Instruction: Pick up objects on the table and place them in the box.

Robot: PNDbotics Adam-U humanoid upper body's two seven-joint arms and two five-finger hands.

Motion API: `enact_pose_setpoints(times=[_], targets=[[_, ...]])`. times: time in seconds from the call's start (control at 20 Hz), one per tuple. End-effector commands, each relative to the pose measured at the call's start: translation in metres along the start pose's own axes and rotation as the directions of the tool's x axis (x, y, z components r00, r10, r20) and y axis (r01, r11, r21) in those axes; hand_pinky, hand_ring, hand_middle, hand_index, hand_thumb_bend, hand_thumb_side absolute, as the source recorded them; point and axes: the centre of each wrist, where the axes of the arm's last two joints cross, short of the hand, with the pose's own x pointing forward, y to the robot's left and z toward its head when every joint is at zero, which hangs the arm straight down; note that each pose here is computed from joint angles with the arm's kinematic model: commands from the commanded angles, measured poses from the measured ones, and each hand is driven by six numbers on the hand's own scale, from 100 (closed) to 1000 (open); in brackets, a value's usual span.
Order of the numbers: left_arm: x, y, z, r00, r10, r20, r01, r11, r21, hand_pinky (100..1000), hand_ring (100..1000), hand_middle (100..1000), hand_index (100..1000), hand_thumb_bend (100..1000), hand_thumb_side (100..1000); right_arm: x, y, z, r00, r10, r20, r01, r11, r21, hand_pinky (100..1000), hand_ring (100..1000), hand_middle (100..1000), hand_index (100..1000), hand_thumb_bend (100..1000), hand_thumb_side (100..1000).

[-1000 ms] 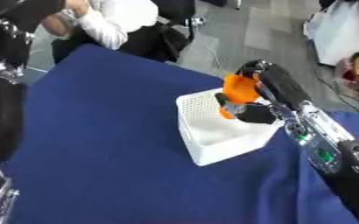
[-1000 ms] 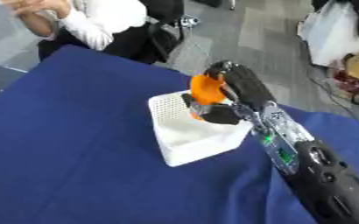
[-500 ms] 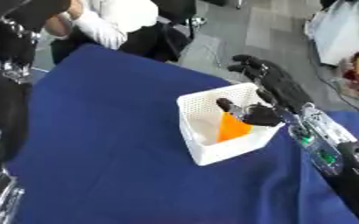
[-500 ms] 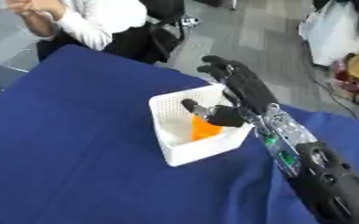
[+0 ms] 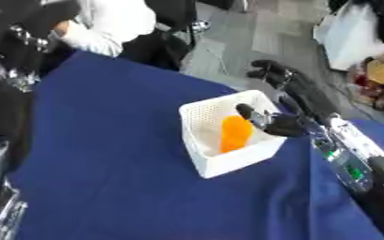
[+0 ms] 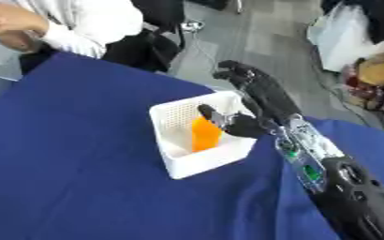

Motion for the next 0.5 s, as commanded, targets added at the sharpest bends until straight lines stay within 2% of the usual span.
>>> enact_pose_setpoints(times=[0.05, 0.3, 0.5], targets=[[0.002, 0.010, 0.003, 0.999, -0.049, -0.008, 0.049, 0.999, -0.008, 1000, 886, 969, 916, 184, 812, 0.007, -0.033, 0.017, 0.999, 0.010, 0.037, -0.009, 0.999, -0.046, 804, 796, 854, 808, 454, 1000], [0.001, 0.017, 0.017, 0.995, -0.090, -0.052, 0.088, 0.995, -0.042, 1000, 886, 967, 906, 172, 813, 0.042, -0.041, 0.071, 0.996, -0.077, 0.034, 0.077, 0.997, -0.008, 763, 772, 826, 807, 411, 1000], [0.000, 0.023, 0.025, 0.989, -0.128, -0.079, 0.122, 0.990, -0.070, 1000, 885, 966, 902, 164, 812, 0.055, -0.018, 0.111, 0.985, -0.170, -0.016, 0.170, 0.985, 0.009, 735, 745, 786, 779, 400, 1000]])
